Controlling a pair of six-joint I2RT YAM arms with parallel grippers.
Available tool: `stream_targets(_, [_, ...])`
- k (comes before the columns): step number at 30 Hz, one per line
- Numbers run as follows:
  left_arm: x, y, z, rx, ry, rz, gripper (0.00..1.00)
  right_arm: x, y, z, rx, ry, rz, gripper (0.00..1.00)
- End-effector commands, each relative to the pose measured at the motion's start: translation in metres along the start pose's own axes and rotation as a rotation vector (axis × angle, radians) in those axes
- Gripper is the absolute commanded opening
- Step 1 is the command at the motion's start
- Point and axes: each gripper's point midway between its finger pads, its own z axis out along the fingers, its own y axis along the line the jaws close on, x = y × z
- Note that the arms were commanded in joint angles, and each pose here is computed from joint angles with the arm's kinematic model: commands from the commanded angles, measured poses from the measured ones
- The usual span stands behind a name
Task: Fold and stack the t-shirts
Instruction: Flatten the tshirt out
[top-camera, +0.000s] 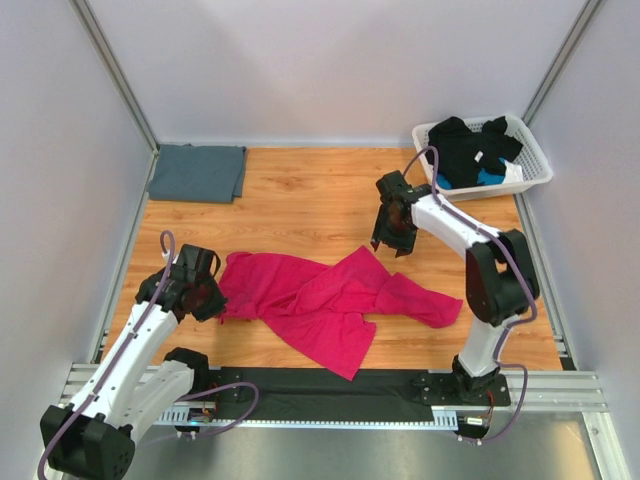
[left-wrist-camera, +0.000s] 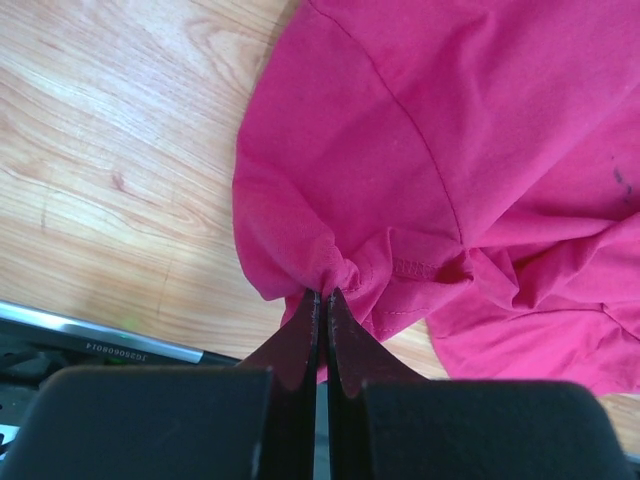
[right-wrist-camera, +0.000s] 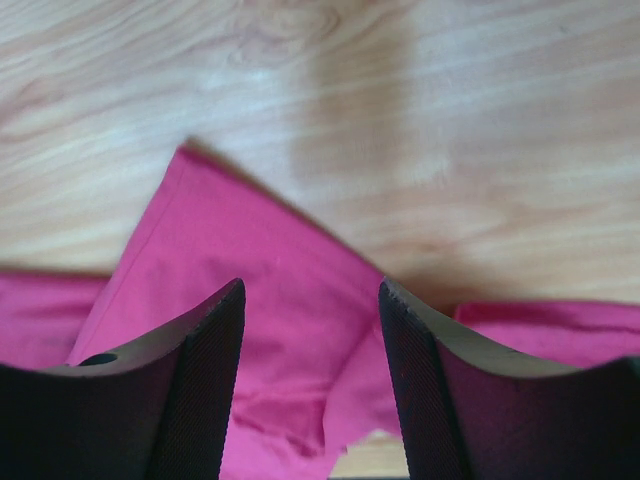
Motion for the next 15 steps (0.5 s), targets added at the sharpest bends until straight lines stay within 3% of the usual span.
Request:
stream_targets(1, [-0.014,-0.011,-0.012,0.049,-0.056,0.0,0.0,-0.05,0.034,-0.004,-0.061,-0.152,0.014,0.58])
stream_targets(6, [-0.016,-0.01,-0.013,0.044,-0.065,0.01,0.0,-0.063,0.068,0.013,-0.058,-0.159,-0.096,0.58])
stream_targets(15, [-0.016,-0.005,-0.013,0.021,-0.067,0.004,0.0,-0.029,0.069,0.046,0.04,-0.059,-0.182,0.57])
